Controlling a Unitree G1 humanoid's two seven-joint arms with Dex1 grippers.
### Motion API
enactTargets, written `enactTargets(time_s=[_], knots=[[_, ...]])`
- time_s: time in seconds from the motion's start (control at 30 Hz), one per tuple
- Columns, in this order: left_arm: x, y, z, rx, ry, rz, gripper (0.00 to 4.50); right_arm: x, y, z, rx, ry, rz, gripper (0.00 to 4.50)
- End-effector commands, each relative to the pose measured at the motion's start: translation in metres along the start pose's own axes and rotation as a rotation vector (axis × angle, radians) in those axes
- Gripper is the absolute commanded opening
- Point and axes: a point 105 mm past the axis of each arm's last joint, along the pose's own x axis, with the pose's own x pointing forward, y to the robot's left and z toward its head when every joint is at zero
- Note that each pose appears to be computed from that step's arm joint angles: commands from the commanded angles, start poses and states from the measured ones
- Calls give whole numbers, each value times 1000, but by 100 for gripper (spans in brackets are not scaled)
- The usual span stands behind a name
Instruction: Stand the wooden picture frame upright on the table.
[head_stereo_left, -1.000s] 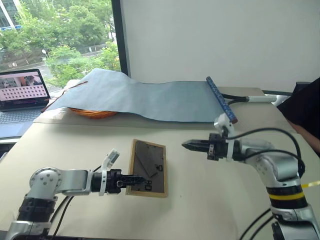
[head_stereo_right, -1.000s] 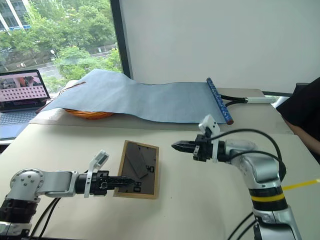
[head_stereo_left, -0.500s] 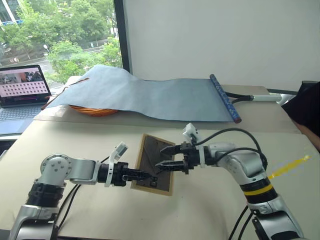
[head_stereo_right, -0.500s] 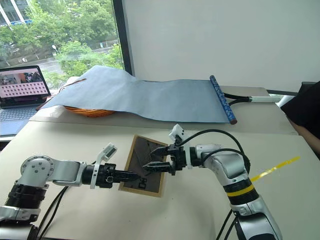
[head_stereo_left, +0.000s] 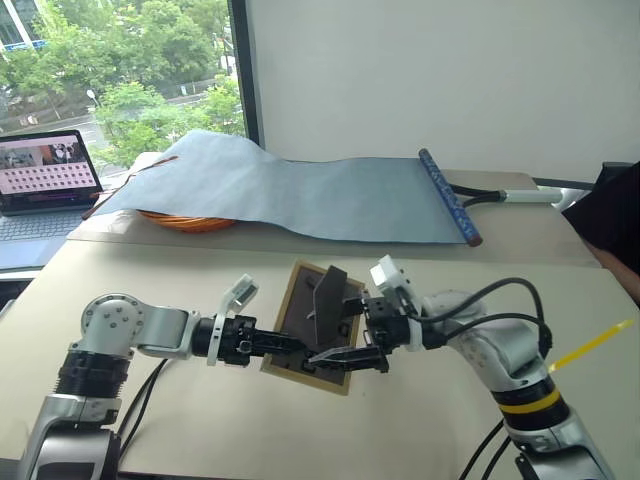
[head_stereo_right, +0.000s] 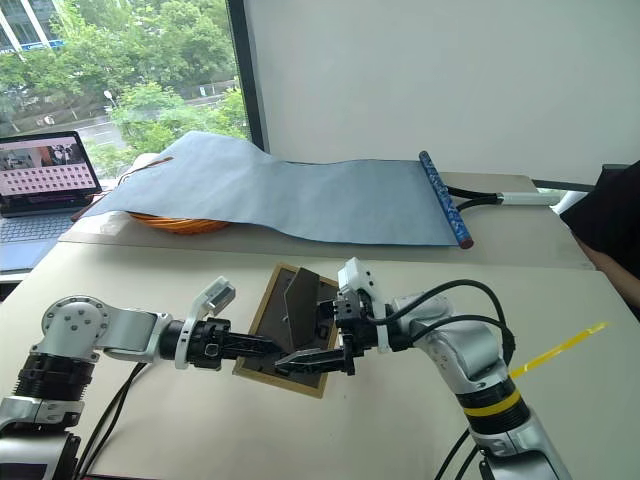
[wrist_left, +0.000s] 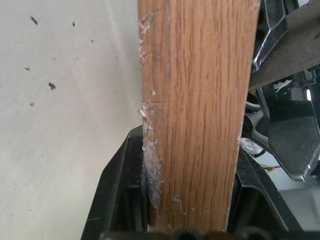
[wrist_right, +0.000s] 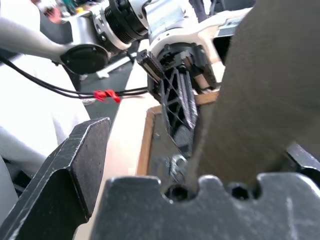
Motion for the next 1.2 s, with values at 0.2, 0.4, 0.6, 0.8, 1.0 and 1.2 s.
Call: enactTargets(time_s=[0.2, 0.4, 0.6, 0.8, 1.0, 1.2], knots=[[-30, -13, 8, -12, -87, -109, 118, -64, -26, 10, -284, 116, -299, 447], [-27, -7, 4, -48, -69, -128, 118, -50, -43, 5, -1029, 243, -465, 447], [-24, -2, 3, -60, -56, -140, 118, -22, -34, -9, -1458, 165, -433, 447], [-19, -11, 2, -13, -26, -172, 118, 12, -33, -7, -1594, 23, -451, 447], [-17, -14, -4, 30, 5, -141, 118, 19, -36, -6, -1577, -40, -494, 395], [-16, -11, -8, 148, -11, -59, 222, 11, -41, -6, -1538, -51, -532, 209]])
